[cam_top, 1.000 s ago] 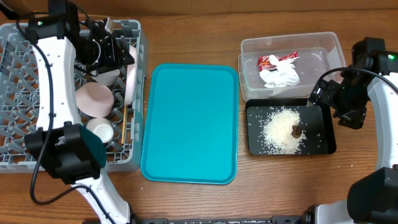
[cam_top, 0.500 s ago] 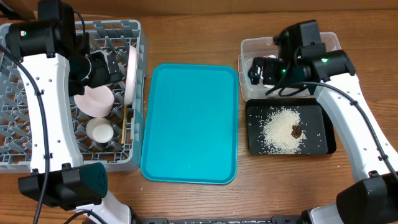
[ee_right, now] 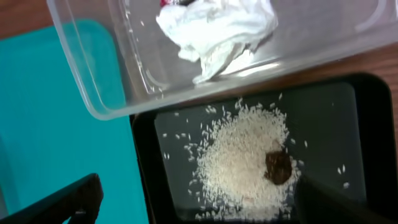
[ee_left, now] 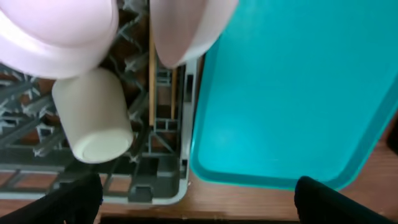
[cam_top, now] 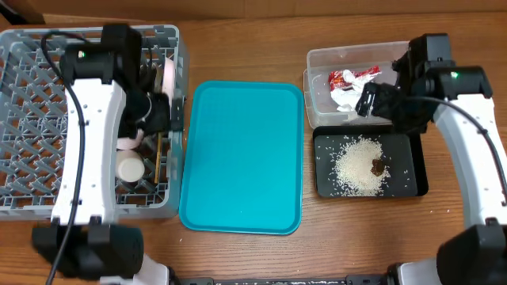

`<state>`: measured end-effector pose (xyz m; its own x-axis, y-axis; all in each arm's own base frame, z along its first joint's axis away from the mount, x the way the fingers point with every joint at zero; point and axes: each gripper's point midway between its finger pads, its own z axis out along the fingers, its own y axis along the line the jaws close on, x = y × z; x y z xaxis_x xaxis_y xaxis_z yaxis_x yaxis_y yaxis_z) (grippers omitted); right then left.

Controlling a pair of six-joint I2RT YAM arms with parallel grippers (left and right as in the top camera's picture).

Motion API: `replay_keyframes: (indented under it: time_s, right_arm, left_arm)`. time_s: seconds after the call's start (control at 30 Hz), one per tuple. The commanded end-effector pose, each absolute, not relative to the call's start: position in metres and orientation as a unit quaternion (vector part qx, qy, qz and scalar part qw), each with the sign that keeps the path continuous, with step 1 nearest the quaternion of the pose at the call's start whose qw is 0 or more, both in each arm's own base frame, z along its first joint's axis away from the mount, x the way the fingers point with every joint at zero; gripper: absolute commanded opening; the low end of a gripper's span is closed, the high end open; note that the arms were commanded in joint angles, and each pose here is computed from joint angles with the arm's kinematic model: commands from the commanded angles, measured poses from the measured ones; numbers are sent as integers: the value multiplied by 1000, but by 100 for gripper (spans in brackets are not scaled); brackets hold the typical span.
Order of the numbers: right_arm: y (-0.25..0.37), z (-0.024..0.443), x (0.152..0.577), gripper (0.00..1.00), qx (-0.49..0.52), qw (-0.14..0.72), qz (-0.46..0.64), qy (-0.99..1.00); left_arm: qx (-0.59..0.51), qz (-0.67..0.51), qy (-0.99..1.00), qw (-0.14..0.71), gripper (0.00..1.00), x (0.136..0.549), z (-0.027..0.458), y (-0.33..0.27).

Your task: Sort waste into correct bins and load items into the dishwasher

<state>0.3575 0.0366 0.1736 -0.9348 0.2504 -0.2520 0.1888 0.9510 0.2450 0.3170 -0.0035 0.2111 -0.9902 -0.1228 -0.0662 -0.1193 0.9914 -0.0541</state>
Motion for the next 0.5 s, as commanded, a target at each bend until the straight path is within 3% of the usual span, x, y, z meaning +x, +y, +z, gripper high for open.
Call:
replay_keyframes:
  time_s: [0.0,0.27,0.47]
  right_arm:
    - [37,179,340,100,101,176,111,973]
    - [26,219,282,100,81,364,104,922]
    - [16,247,245,100,88,419,84,900]
  left_arm:
    - [-69,-15,992,100,100,289,219,1]
    - [-62,-28,945,320,100,231,226,-1]
    - [-65,-28,921,383,100,206,237,1]
